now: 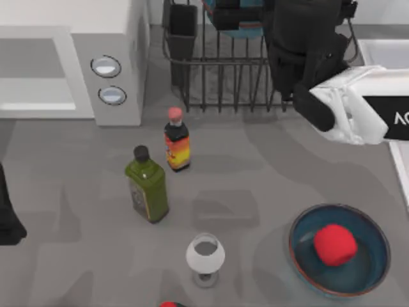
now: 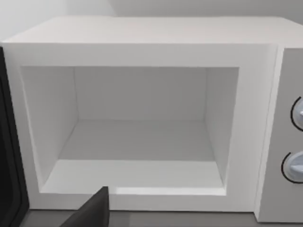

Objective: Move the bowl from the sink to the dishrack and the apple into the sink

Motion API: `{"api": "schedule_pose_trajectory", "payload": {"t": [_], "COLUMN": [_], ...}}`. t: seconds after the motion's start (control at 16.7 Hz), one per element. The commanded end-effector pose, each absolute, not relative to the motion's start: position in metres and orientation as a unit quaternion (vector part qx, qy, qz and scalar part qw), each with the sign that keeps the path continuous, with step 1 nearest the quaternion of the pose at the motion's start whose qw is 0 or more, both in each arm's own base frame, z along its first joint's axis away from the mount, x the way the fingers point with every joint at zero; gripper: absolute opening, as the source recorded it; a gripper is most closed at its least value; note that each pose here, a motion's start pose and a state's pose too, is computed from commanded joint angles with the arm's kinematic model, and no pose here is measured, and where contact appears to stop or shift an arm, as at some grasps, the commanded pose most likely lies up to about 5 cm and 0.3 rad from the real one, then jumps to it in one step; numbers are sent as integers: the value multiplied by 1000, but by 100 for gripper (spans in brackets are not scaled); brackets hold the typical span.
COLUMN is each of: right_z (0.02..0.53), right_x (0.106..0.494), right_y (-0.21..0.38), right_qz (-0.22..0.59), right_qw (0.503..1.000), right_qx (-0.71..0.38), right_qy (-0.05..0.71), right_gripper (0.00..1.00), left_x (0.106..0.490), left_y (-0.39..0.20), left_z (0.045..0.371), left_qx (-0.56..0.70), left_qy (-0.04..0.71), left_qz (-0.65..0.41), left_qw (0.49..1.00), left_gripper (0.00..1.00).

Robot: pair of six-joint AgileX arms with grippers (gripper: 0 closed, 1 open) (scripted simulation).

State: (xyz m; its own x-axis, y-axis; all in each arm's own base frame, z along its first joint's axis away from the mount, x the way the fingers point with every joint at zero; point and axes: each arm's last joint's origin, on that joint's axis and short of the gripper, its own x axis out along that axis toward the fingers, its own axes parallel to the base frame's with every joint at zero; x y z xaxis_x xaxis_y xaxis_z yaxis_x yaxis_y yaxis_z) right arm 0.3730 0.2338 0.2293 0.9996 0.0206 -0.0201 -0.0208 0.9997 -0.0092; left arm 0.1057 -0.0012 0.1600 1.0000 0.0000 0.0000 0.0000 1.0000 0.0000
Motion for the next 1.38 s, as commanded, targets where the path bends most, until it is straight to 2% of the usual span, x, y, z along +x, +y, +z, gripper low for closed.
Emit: {"api": "schedule_pose_trajectory", "payload": {"t": [0.3, 0.6, 0.84, 1.08, 1.38], "right_z": [252, 262, 229, 186, 161], "right_x": [321, 218, 147, 115, 106], "right_y": [148, 61, 22, 6, -1], "right_qz": [40, 55, 46, 25, 1], "right_qw": [998, 998, 999, 1000, 1000], "right_qx": [-11, 2, 6, 3, 0], "right_qy": [36, 22, 0, -4, 0], "right_gripper": [100, 100, 100, 100, 100], "left_x": [106, 106, 106, 106, 106], "left_y": [-1, -1, -1, -1, -1], "left_z": [160, 160, 160, 160, 160], "left_qx": [0, 0, 0, 0, 0], "left_qy": [0, 0, 0, 0, 0], "left_qz": [0, 0, 0, 0, 0], "left_qw": [1000, 1000, 1000, 1000, 1000], "left_gripper": [100, 100, 100, 100, 100]}}
